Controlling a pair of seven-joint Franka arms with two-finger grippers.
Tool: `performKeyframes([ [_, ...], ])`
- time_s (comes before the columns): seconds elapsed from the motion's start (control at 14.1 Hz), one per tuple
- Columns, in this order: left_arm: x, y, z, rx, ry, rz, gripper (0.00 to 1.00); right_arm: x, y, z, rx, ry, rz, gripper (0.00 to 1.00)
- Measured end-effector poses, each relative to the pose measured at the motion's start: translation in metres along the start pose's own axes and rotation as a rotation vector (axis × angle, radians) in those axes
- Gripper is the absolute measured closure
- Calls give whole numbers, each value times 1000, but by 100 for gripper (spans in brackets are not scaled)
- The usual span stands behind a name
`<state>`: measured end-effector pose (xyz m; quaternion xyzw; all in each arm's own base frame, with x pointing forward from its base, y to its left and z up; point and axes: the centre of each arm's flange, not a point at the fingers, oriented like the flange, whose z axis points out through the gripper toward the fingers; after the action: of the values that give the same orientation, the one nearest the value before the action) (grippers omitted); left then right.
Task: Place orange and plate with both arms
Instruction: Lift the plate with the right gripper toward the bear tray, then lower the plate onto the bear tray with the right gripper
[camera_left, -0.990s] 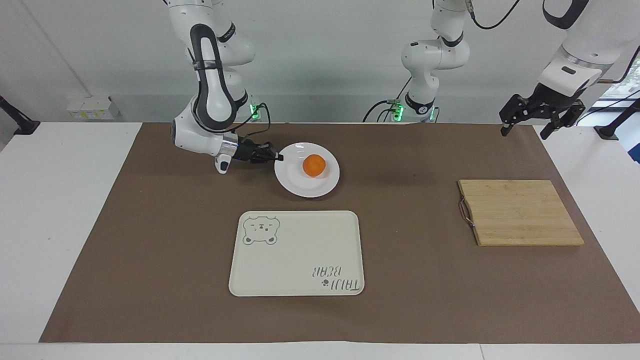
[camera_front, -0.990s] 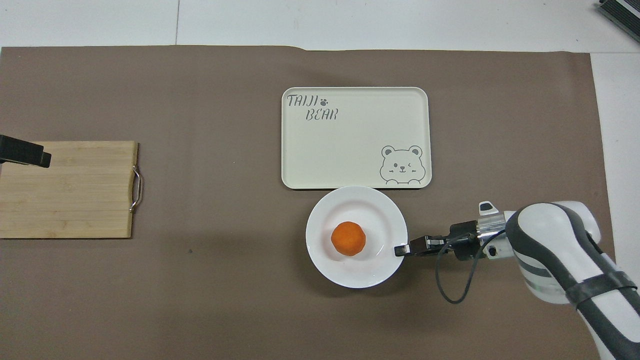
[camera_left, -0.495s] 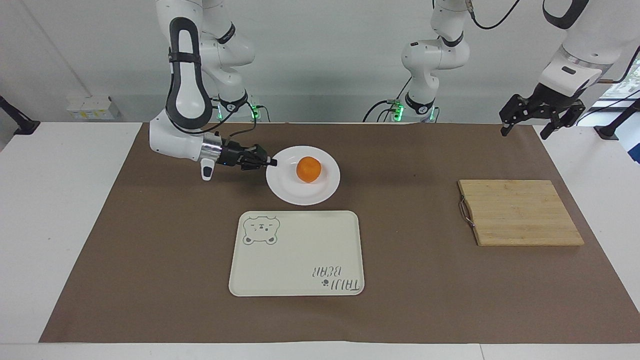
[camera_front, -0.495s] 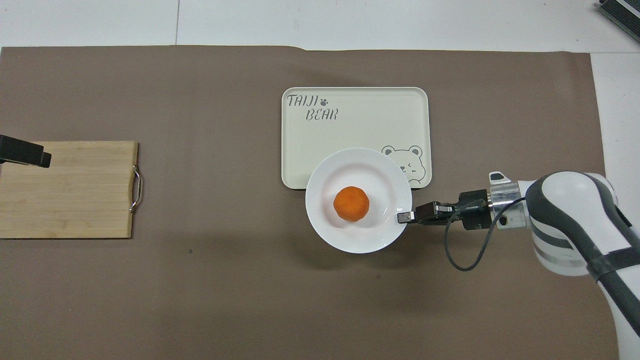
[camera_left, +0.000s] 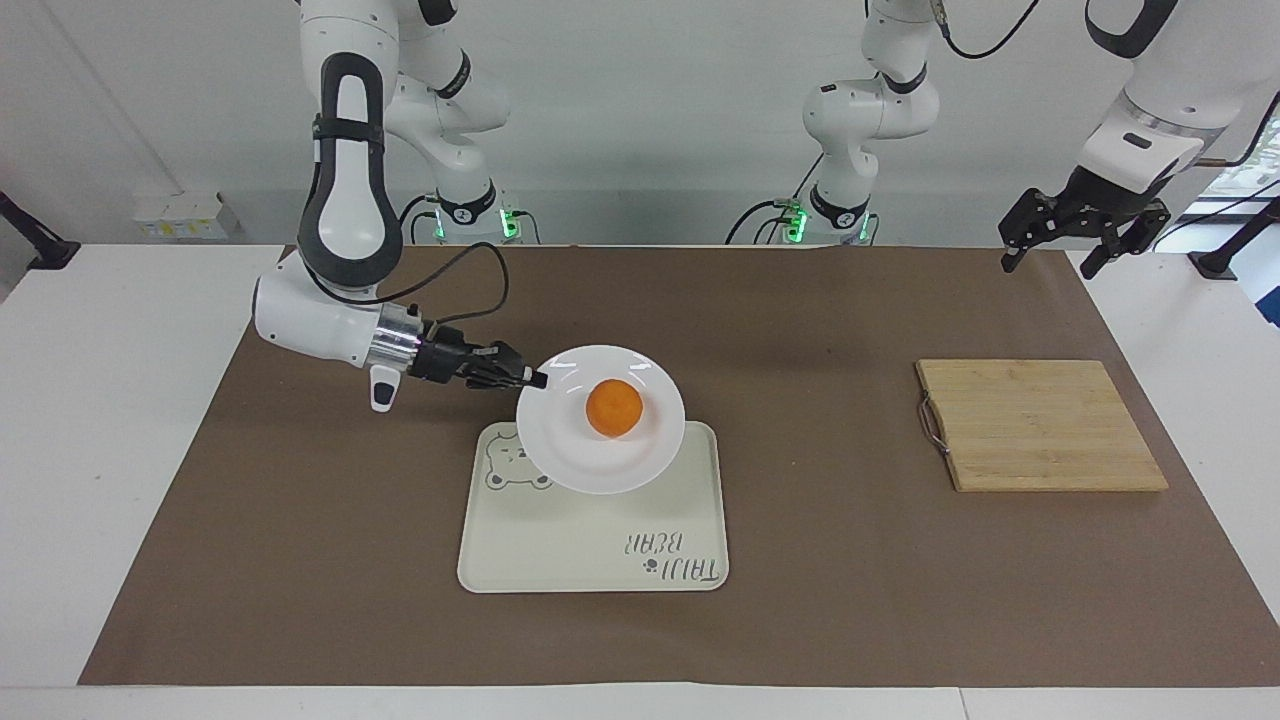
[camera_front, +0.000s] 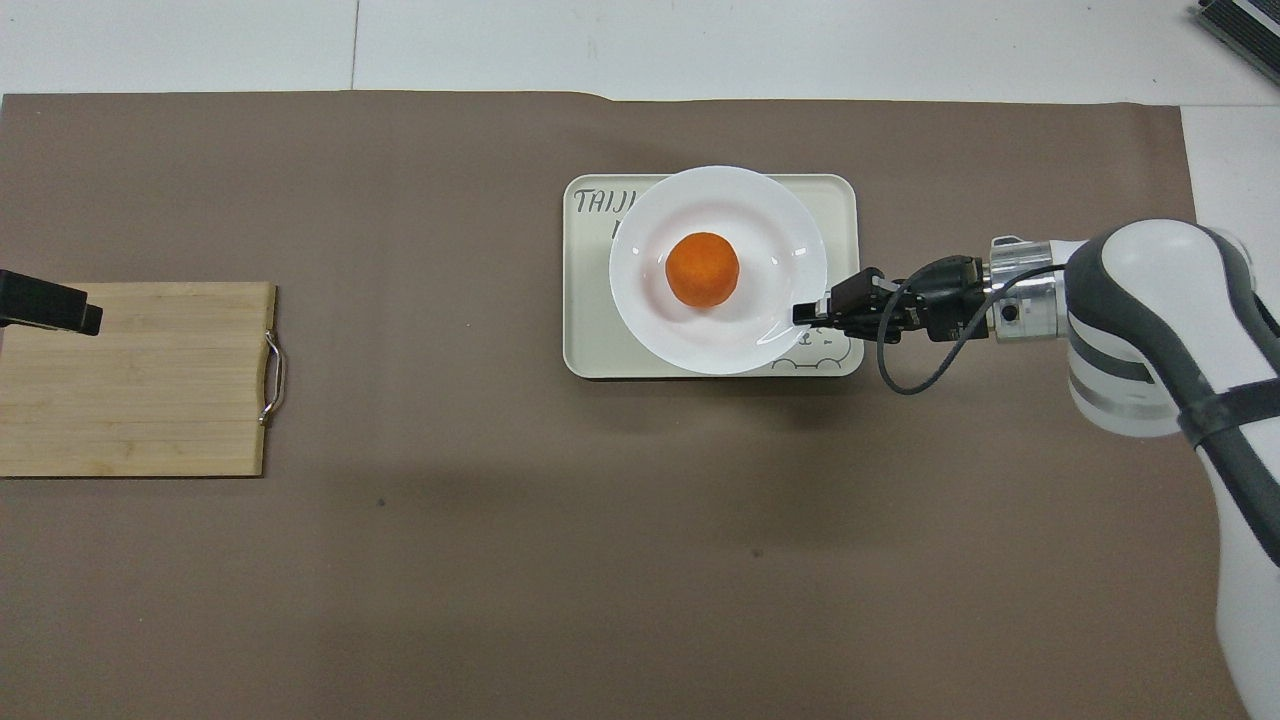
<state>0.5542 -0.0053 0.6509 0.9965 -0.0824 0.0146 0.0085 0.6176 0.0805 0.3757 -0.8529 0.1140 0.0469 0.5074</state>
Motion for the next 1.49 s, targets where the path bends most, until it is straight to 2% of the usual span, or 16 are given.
performKeyframes([
  [0.21,0,0,0,0,0,0,0,42,-2,7,51,92,77,95],
  [0.42,0,0,0,0,0,0,0,65,0,23,49,106,121,95],
  [0.64,0,0,0,0,0,0,0,71,5,46,28,113,123,95],
  [0.85,0,0,0,0,0,0,0,65,4,67,12,94,99,95],
  [1.13,0,0,0,0,0,0,0,51,42,79,-37,46,80,95],
  [1.49,0,0,0,0,0,0,0,31,88,65,-46,-43,50,95],
])
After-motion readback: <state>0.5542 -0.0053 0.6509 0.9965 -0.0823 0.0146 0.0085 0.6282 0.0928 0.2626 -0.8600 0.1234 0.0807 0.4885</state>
